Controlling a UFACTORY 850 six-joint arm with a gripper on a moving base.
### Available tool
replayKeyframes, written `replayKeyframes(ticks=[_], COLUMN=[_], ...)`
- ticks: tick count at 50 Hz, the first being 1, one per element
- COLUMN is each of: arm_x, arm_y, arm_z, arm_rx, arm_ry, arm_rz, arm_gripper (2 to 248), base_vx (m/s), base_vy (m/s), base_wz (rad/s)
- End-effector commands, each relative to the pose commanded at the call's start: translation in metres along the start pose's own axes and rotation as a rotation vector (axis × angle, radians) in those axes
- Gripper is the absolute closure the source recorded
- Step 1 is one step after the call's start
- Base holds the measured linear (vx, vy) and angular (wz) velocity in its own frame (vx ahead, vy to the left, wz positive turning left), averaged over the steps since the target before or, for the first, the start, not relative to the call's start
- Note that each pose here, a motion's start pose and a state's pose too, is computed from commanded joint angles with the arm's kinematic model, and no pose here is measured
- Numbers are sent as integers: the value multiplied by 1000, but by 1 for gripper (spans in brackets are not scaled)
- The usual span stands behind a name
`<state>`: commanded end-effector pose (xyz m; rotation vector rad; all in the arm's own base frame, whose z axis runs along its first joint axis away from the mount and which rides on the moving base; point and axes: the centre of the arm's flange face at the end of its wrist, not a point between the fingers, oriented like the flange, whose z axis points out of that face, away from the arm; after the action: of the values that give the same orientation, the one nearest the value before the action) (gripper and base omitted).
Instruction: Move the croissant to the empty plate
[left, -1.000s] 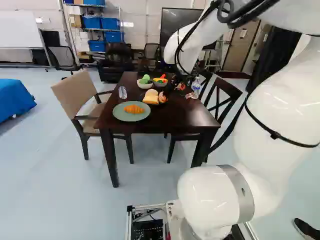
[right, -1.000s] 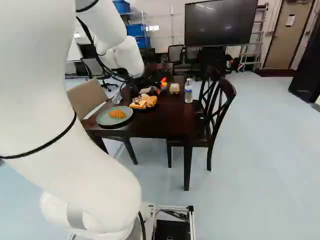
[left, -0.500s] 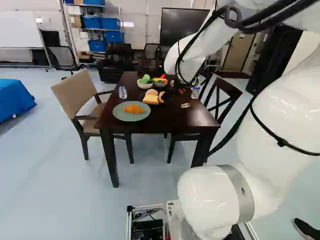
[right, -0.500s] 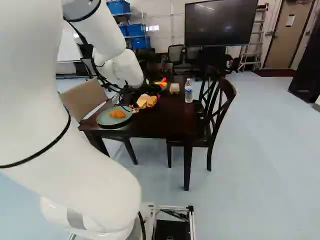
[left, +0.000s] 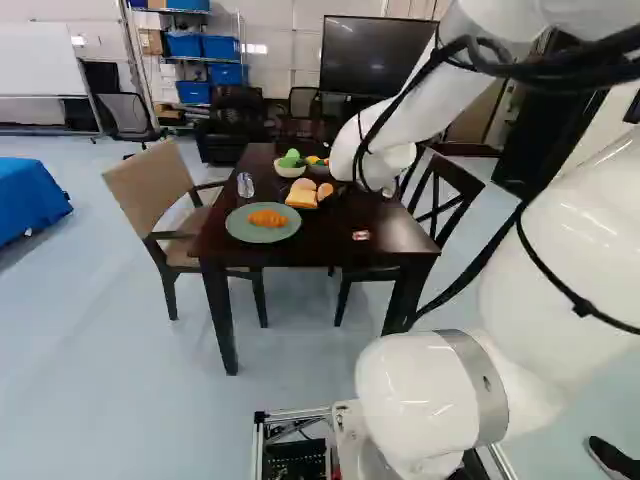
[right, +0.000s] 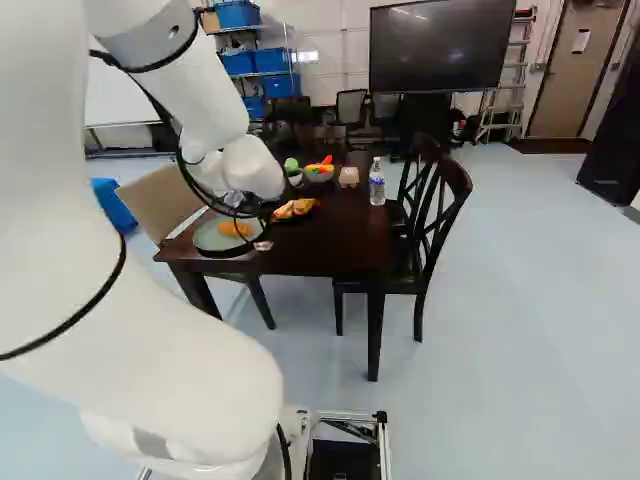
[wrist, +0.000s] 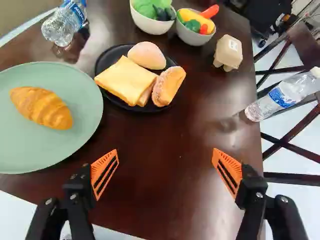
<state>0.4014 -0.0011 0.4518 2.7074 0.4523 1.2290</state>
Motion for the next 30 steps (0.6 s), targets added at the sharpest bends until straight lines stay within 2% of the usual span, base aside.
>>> replayKeyframes(ticks=[30], arm_x=[-66], arm_y=[-24], arm_z=[-14], arm_rx=[-42], arm_ry=[178], arm_rz=[156], arm_gripper=[3], base_vx=[0], base_vy=[0], base_wz=[0])
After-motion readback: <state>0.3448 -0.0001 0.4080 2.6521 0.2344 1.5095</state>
